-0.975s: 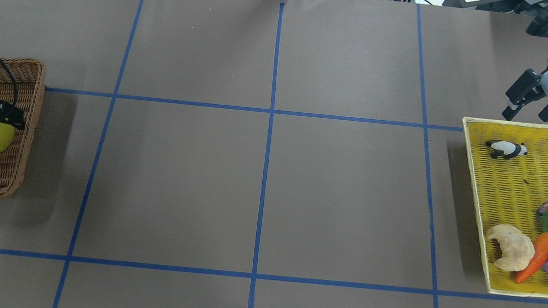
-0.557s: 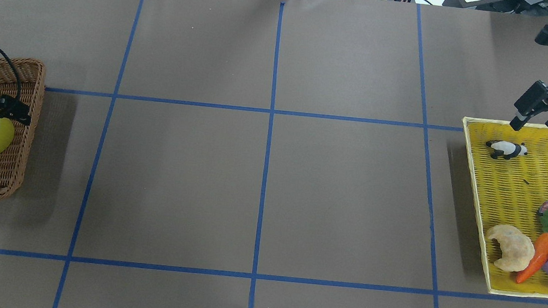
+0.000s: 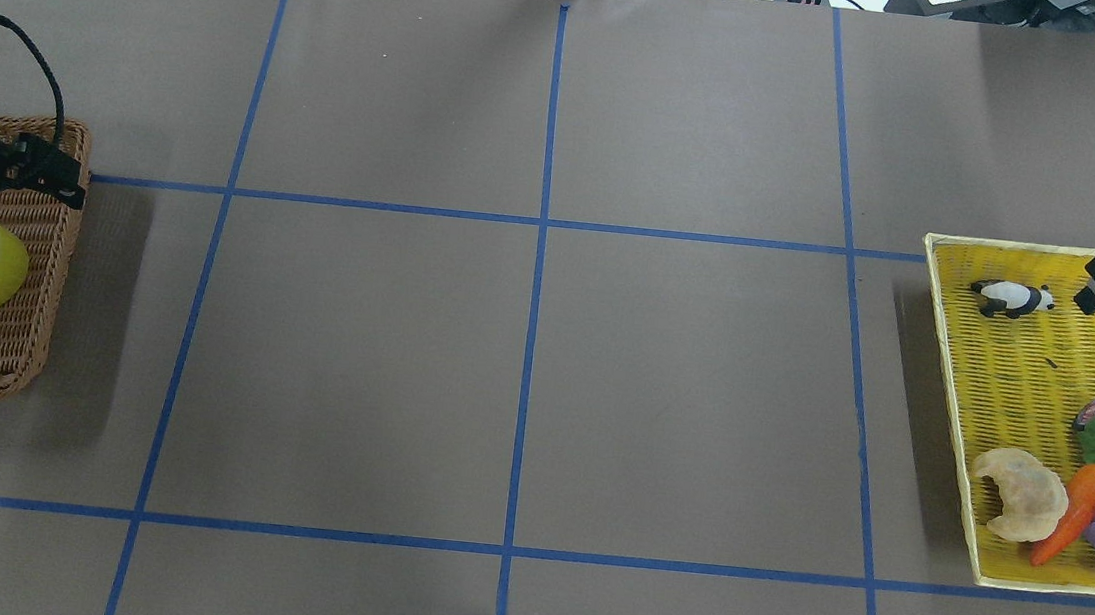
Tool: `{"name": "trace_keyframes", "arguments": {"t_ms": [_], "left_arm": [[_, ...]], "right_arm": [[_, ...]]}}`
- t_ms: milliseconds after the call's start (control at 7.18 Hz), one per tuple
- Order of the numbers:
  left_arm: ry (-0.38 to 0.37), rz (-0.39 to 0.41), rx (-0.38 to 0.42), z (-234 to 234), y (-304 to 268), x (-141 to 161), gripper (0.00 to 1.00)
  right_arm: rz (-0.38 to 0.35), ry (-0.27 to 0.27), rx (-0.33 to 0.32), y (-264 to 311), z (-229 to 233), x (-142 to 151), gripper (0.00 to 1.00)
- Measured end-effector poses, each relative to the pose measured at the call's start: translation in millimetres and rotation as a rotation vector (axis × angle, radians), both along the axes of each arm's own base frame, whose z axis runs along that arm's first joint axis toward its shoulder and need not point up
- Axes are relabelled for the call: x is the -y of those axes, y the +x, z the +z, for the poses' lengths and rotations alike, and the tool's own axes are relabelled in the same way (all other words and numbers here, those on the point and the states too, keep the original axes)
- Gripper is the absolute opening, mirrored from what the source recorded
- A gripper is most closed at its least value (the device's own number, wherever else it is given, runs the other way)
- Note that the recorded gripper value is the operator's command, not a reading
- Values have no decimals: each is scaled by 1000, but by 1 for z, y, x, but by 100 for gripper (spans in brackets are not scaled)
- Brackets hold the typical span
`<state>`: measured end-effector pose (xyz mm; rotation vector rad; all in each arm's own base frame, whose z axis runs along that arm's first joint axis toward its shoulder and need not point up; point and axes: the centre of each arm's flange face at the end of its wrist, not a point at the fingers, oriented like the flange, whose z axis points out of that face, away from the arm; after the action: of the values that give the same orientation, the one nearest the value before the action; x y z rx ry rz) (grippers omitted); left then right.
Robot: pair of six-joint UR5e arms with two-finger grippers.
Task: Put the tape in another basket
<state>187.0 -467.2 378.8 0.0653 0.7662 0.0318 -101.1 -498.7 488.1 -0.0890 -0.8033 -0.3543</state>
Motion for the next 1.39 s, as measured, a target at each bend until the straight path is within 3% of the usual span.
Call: {"name": "trace_keyframes", "arguments": {"t_ms": [139,418,696,1114,1392], "left_arm": [[45,69,34,-3,-18,7,98],[88,123,64,15,-57,27,98],[62,164,12,65,-103,52,98],[27,161,-18,109,-141,65,98],[31,155,-20,108,-144,65,98]], "right_arm": [[19,14,-8,13,14,-6,100],[76,35,-6,50,45,-25,100],[119,62,1,76,68,-44,100],[144,82,9,91,74,-53,100],[146,90,9,92,77,-54,100]]}}
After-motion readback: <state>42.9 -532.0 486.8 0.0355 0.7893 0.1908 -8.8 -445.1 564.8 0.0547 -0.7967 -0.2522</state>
